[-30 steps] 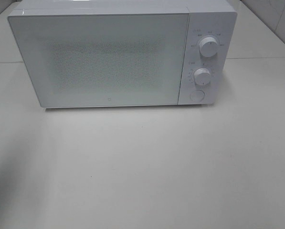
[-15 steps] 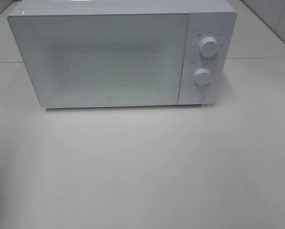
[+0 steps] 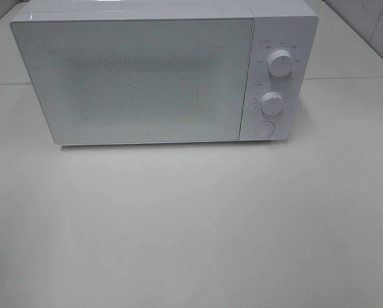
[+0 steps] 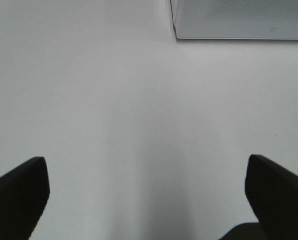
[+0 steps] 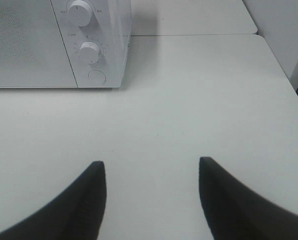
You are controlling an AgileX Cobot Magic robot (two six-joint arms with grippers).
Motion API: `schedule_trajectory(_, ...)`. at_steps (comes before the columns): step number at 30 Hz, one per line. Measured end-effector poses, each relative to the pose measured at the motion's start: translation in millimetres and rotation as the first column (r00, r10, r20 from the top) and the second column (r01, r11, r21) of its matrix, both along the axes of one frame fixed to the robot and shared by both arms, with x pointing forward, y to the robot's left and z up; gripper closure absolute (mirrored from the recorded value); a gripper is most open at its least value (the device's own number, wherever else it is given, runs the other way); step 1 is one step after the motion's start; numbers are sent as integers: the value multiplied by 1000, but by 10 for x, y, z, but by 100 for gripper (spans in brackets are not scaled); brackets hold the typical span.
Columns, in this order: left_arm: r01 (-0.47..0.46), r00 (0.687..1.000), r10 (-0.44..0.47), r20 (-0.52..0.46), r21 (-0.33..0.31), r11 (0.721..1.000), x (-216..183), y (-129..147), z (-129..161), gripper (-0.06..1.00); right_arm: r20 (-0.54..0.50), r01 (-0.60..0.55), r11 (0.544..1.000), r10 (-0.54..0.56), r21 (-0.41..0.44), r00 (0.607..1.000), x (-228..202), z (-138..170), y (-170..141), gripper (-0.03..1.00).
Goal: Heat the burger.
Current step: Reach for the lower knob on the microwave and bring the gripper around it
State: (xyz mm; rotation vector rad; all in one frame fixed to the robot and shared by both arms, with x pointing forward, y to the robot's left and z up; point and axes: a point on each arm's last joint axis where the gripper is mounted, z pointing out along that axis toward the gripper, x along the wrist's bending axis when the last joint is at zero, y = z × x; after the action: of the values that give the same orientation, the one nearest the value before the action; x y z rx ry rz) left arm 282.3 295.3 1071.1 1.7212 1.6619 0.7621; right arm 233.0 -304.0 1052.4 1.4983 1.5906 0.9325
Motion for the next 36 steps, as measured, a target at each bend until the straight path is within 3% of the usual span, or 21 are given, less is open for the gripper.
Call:
schedule_trajectory(6, -7, 999, 6, 45, 26, 1000, -175, 1, -118, -4, 0, 0, 1000, 0, 0, 1000, 0, 0, 0, 40)
schedule_trajectory(8, -8, 992, 4, 127, 32, 999, -327, -14, -131, -4, 0, 0, 1000, 0, 0, 1000, 0, 0, 0, 40)
schedule_trajectory(14, -43, 974, 42, 220, 0, 999, -486, -19, -131, -4, -1, 0, 1000, 0, 0, 1000, 0, -1, 0, 40)
schedule_trajectory(21, -92, 967, 98, 234, -33, 995, -517, 4, -142, -4, -1, 0, 1000, 0, 0, 1000, 0, -1, 0, 40)
schedule_trajectory(28, -34, 972, 41, 231, -34, 999, -516, 15, -150, -4, -1, 0, 1000, 0, 0, 1000, 0, -1, 0, 40)
schedule_trajectory(36, -27, 972, 34, 231, -34, 999, -516, 16, -150, -4, -1, 0, 1000, 0, 0, 1000, 0, -1, 0, 40)
